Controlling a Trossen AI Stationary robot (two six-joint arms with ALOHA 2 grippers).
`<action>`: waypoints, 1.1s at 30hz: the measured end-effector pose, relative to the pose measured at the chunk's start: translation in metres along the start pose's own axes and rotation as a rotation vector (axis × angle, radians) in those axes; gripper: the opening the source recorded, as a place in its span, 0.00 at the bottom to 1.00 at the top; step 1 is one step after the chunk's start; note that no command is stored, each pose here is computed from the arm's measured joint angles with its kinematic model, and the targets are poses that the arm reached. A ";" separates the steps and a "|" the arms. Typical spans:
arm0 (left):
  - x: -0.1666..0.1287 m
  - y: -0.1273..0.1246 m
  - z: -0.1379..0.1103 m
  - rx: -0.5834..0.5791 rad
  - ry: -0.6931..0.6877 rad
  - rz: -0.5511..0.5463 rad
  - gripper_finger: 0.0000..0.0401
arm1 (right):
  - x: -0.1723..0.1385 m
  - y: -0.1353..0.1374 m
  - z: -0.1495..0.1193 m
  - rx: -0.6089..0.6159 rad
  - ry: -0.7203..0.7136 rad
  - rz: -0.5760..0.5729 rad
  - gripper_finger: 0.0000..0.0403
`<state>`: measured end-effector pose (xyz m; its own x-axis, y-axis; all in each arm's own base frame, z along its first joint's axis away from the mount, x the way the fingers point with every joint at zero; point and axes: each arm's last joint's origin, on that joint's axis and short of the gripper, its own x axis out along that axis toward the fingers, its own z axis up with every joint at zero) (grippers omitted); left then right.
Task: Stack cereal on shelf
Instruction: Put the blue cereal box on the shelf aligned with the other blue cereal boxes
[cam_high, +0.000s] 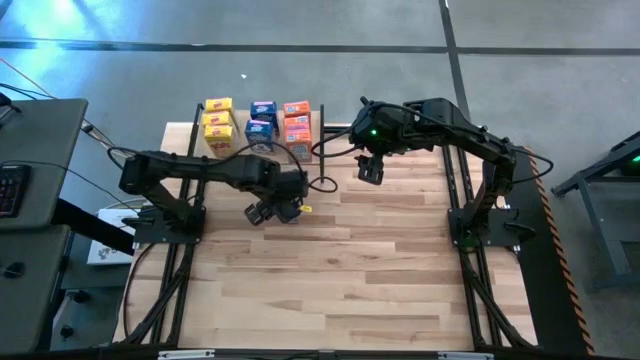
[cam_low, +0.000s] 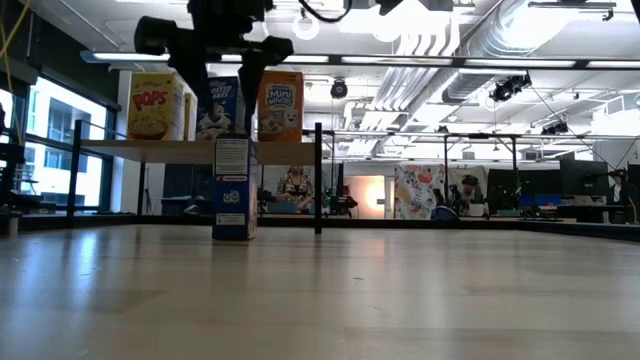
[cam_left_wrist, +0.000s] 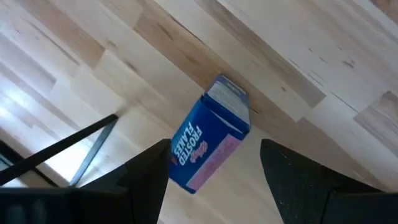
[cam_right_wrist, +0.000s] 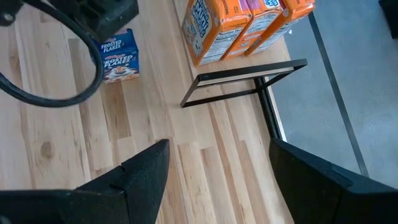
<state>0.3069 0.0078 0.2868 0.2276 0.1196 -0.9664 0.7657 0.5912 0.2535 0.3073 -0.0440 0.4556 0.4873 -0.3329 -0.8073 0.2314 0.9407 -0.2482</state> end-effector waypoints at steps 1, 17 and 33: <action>0.002 0.000 0.000 0.000 0.005 -0.005 0.60 | 0.000 0.000 0.000 0.000 0.001 0.000 0.67; 0.019 0.006 0.005 0.013 0.066 -0.004 0.60 | 0.000 0.001 0.000 -0.013 0.001 0.034 0.67; 0.026 0.006 0.005 0.063 0.130 -0.011 0.60 | 0.000 0.002 0.000 -0.019 0.000 0.052 0.67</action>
<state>0.3201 0.0108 0.2639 0.1422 0.2181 -0.9655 0.8046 0.5427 0.2411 0.3074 -0.0425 0.4552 0.4979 -0.2837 -0.8195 0.1899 0.9577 -0.2162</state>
